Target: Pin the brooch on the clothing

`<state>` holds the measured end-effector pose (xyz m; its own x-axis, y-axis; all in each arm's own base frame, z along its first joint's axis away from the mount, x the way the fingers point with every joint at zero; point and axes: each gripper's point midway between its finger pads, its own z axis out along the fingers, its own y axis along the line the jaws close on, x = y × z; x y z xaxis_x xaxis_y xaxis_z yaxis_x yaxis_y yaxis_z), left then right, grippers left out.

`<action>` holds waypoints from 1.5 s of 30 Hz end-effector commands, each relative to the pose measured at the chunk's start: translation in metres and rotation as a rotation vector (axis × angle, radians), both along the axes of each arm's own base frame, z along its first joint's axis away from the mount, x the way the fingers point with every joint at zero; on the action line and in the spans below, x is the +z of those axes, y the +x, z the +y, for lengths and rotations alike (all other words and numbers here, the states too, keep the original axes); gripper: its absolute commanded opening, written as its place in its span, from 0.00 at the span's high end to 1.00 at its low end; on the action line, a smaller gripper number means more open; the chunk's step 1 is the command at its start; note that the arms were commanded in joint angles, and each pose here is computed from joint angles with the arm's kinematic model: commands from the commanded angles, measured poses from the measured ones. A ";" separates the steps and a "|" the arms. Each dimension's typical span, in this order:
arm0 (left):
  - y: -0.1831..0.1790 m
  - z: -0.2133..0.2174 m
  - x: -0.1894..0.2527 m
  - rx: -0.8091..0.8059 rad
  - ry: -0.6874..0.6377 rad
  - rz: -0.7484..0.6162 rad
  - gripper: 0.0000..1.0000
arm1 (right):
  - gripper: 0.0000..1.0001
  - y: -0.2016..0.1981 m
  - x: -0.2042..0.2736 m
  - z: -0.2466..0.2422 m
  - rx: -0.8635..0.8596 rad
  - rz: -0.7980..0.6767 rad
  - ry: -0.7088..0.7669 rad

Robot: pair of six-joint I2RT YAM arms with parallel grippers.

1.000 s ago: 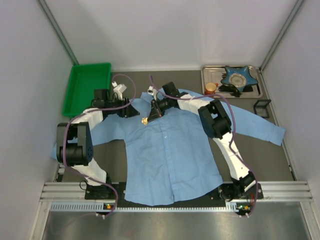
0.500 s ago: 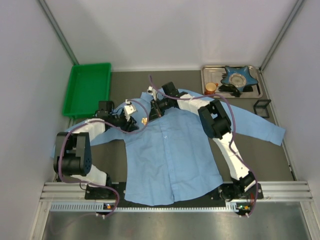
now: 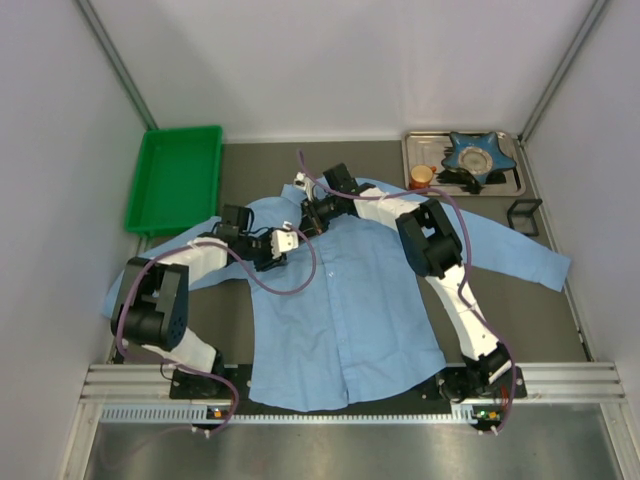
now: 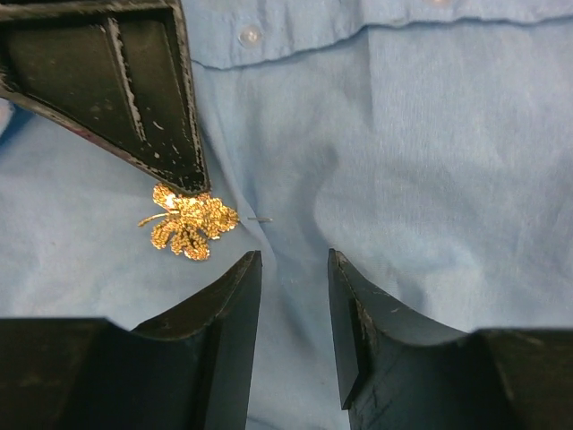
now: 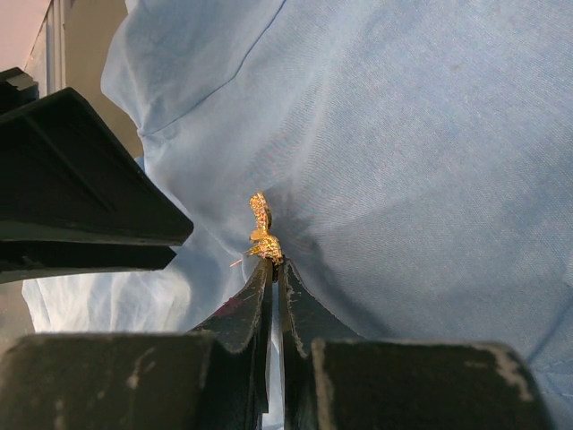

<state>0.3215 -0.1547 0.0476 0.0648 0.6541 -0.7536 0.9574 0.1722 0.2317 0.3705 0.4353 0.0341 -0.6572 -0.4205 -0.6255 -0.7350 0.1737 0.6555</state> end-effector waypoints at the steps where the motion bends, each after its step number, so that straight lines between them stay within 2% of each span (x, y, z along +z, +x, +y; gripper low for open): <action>1: 0.003 0.007 -0.011 -0.016 0.086 -0.025 0.59 | 1.00 0.008 0.020 0.009 0.001 -0.087 0.014; 20: 0.031 0.007 -0.024 0.064 0.122 -0.025 0.66 | 1.00 0.009 0.018 0.008 -0.004 -0.084 0.007; 21: 0.033 0.007 -0.023 0.064 0.122 -0.025 0.67 | 1.00 0.008 0.018 0.009 -0.002 -0.086 0.007; 26: 0.031 0.004 -0.021 0.053 0.112 -0.024 0.94 | 1.00 0.008 0.018 0.008 -0.002 -0.084 0.007; 28: 0.027 0.001 -0.017 0.039 0.088 -0.017 1.00 | 1.00 0.007 0.018 0.007 -0.002 -0.074 0.007; 38: 0.031 -0.009 0.028 0.121 -0.049 -0.098 1.00 | 1.00 -0.009 0.025 0.004 0.020 -0.055 0.013; 45: 0.042 -0.006 0.030 0.154 -0.041 -0.125 1.00 | 1.00 -0.025 0.033 0.003 0.064 -0.025 0.042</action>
